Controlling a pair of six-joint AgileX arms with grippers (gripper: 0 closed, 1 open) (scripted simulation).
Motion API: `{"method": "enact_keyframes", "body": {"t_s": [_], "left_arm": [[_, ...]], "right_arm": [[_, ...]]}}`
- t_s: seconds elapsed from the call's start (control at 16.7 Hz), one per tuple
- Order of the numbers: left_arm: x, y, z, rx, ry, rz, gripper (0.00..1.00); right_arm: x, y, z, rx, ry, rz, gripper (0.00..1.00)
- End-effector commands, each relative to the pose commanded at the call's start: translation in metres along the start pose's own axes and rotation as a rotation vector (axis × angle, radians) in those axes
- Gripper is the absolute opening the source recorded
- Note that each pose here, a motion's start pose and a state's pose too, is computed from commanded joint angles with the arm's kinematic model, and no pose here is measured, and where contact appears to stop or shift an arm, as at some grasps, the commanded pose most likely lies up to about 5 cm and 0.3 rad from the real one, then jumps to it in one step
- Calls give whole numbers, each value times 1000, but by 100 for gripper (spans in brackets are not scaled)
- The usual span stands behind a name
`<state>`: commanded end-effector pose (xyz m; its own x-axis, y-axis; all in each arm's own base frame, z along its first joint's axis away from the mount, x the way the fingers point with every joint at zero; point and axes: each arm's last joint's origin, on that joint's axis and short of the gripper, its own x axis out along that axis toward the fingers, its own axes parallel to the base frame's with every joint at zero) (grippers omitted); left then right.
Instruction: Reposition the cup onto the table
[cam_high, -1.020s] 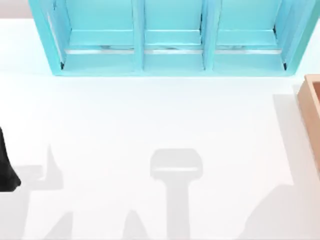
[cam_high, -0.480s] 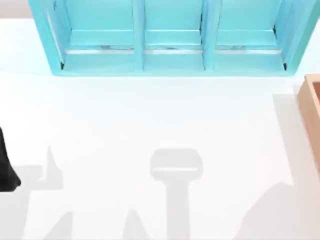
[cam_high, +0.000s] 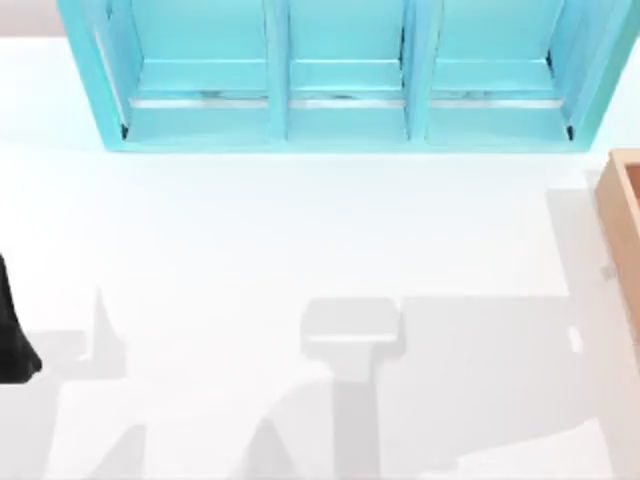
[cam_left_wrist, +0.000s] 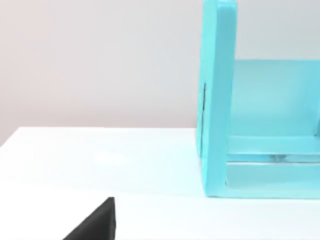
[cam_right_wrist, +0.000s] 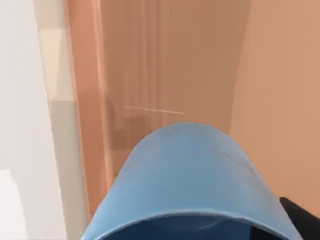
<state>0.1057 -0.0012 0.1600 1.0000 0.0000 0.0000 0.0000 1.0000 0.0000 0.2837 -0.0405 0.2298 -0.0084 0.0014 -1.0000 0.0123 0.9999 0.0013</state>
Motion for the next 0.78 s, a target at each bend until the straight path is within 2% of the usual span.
{"method": "enact_keyframes", "body": {"t_s": [0.18, 0.54, 0.78], "left_arm": [[0, 0, 0, 0, 0, 0, 100], [0, 0, 0, 0, 0, 0, 100], [0, 0, 0, 0, 0, 0, 100]], "right_arm": [[-17, 16, -6, 0, -14, 0, 0], [-16, 24, 2, 0, 0, 4, 0], [-22, 83, 37, -16, 18, -5, 0]]}}
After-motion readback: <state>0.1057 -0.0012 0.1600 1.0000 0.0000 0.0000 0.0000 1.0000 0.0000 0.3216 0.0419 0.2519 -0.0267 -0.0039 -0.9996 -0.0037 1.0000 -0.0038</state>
